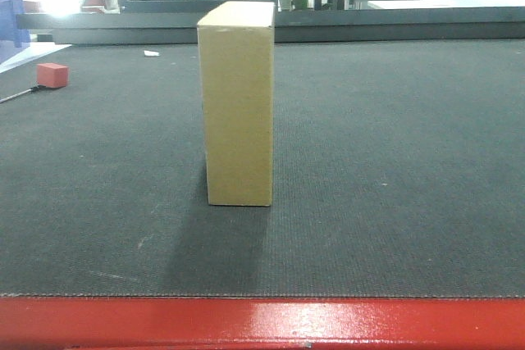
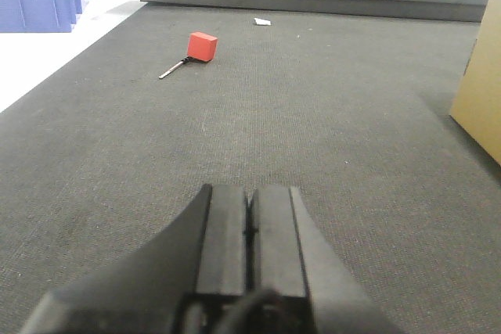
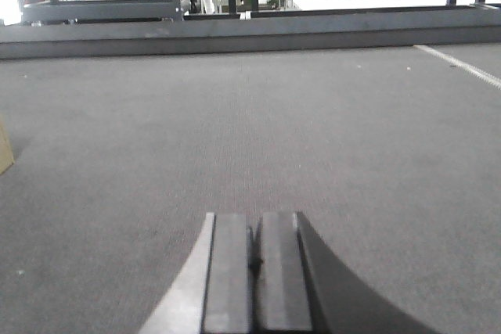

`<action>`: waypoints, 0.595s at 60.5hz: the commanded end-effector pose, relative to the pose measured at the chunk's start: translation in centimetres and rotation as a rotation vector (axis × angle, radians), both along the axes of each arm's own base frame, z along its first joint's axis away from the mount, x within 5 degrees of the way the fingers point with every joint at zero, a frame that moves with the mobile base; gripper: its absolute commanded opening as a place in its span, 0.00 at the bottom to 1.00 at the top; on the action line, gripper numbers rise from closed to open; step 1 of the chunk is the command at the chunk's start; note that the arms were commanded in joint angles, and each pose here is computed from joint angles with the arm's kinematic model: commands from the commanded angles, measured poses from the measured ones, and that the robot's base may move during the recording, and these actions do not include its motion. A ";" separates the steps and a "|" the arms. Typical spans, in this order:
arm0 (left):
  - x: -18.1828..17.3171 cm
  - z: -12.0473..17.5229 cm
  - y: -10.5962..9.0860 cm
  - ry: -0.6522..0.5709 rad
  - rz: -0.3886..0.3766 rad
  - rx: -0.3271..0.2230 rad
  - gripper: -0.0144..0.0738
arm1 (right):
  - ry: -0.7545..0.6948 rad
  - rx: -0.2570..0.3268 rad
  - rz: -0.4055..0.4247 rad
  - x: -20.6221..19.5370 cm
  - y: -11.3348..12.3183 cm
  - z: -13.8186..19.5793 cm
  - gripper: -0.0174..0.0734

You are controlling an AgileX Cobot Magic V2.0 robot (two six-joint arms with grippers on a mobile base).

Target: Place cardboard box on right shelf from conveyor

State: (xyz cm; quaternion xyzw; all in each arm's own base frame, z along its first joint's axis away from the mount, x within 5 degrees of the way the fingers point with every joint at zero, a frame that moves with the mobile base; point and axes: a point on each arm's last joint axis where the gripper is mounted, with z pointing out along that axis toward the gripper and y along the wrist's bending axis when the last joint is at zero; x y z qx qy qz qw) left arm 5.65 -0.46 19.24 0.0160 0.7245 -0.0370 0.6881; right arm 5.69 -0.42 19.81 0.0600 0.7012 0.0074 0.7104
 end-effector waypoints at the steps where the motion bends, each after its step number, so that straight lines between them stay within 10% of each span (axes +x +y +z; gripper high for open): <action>1: -0.1 0.5 0.1 -0.089 0.004 -0.012 0.03 | -0.147 -0.023 -0.003 -0.3 0.0 1.4 0.22; 23: -0.1 0.5 0.1 -0.089 0.004 -0.012 0.03 | -0.238 0.030 0.013 -1.5 0.2 8.5 0.24; 36: -0.1 0.5 0.1 -0.089 0.004 -0.012 0.03 | -0.174 0.040 0.066 1.0 0.3 13.7 0.67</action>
